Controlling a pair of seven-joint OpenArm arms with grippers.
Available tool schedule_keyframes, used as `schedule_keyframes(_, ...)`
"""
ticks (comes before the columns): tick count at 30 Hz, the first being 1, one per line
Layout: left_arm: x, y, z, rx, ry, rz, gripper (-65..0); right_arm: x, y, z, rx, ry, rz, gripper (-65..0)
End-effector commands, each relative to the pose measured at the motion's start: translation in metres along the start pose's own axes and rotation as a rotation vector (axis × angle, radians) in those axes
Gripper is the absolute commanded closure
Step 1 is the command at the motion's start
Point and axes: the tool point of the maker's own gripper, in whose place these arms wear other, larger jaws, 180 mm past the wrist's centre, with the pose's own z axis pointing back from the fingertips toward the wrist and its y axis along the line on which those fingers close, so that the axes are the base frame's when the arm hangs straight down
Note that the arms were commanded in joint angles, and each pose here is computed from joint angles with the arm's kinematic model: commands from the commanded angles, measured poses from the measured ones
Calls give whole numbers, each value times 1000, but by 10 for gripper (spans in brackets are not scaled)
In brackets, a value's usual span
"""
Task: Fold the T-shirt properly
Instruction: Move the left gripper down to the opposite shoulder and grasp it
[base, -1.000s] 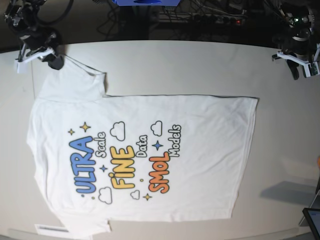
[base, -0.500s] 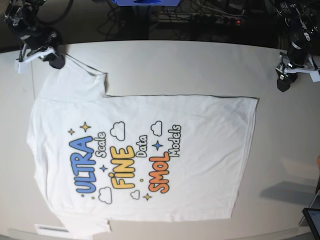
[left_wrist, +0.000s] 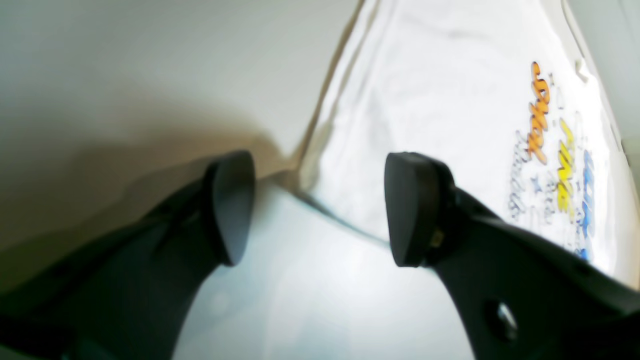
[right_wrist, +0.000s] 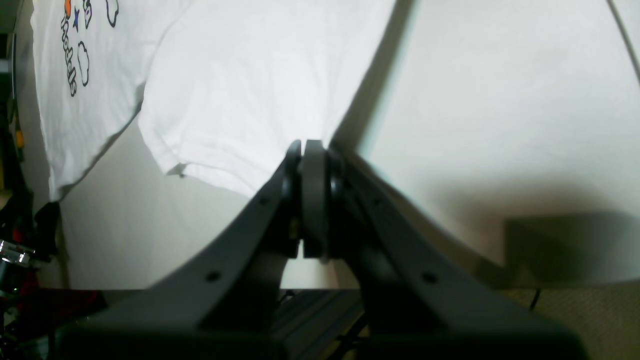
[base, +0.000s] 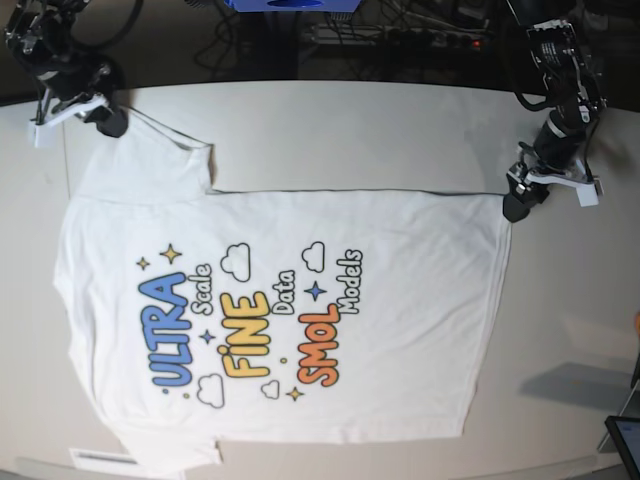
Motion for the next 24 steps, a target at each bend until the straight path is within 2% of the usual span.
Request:
schedule_keyframes(1, -4, 7, -3, 22, 20, 16, -405, 2, -4, 3, -21, 9, 22, 0)
schedule_keyframes(7, -27, 19, -15, 44, 59, 100, -405, 2, -4, 3, -21, 9, 22, 0)
schedule_keyframes(15, -49, -9, -30, -18, 132, 60, -403, 2, -4, 3, -21, 9, 22, 0)
schedule_keyframes(22, -56, -9, -29, -17, 147, 59, -400, 2, -4, 3, -21, 9, 22, 0)
schedule_keyframes(24, -54, -7, -28, -13, 144, 60, -361, 2, -4, 3, -21, 9, 22, 0)
